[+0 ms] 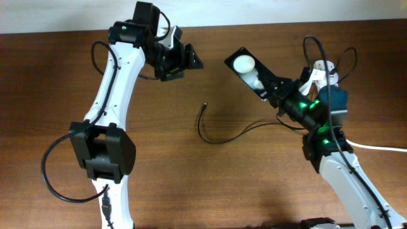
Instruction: Plug charger to phone and switch on socket
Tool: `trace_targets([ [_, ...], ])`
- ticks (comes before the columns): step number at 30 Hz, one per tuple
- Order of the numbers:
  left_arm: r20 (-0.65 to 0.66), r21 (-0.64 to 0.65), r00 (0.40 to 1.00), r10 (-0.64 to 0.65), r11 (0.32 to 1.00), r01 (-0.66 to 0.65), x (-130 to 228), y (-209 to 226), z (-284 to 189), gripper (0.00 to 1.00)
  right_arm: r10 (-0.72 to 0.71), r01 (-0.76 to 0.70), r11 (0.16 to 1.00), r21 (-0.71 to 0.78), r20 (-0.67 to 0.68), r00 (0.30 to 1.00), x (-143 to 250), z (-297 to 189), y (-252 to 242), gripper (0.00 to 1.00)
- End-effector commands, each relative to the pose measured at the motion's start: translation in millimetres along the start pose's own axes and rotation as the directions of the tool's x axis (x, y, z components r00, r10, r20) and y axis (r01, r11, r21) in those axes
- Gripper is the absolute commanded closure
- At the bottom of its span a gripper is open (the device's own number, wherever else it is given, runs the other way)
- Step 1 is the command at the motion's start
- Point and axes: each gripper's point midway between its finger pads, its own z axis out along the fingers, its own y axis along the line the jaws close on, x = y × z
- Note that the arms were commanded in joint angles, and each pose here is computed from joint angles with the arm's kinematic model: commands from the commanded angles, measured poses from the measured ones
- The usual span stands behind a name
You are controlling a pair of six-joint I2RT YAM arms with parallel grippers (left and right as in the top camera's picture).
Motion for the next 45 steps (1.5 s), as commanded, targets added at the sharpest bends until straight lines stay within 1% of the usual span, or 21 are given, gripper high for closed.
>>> trace_targets([
  [1,0.02,0.298,0.975,0.222,0.93,-0.218,3,-55,-10,0.24,-0.064,0.073,0.997,-0.038,0.193,0.979,-19,0,25,0.96],
  [3,0.046,0.376,0.965,0.258,0.89,-0.256,1,-71,-15,0.23,-0.071,0.086,0.995,-0.054,0.242,0.968,-19,2,33,0.96],
  [6,0.068,0.43,0.957,0.283,0.857,-0.284,0,-81,-20,0.21,-0.069,0.089,0.995,-0.054,0.3,0.951,-21,3,37,0.96],
  [9,0.098,0.505,0.943,0.319,0.8,-0.324,0,-96,-28,0.21,-0.052,0.075,0.996,-0.055,0.338,0.94,-22,3,39,0.96],
  [12,0.119,0.555,0.932,0.343,0.755,-0.349,0,-106,-34,0.21,0.013,0.018,0.996,-0.084,0.354,0.935,-24,2,41,0.96],
  [14,0.126,0.574,0.929,0.348,0.738,-0.354,0,-110,-37,0.21,0.046,-0.005,0.993,-0.115,0.356,0.934,-25,2,46,0.96],
  [16,0.108,0.579,0.94,0.322,0.749,-0.323,-1,-111,-37,0.21,0.054,-0.001,0.989,-0.148,0.358,0.932,-27,3,52,0.96],
  [20,0.052,0.591,0.972,0.229,0.777,-0.215,-5,-113,-39,0.2,0.065,0.013,0.976,-0.216,0.349,0.935,-22,9,64,0.96],
  [23,0.029,0.6,0.985,0.171,0.785,-0.153,-12,-118,-41,0.19,0.159,-0.084,0.968,-0.237,0.319,0.934,-13,18,59,0.96],
  [26,0.034,0.608,0.988,0.15,0.781,-0.139,-18,-122,-43,0.2,0.214,-0.14,0.959,-0.245,0.31,0.927,-5,25,56,0.96],
  [34,0.025,0.622,0.991,0.13,0.774,-0.117,-21,-134,-43,0.21,0.217,-0.14,0.954,-0.266,0.288,0.933,9,44,72,0.96],
  [45,0.033,0.608,0.994,0.106,0.787,-0.104,-25,-142,-36,0.26,0.22,-0.144,0.947,-0.286,0.254,0.942,25,65,89,0.96],
])
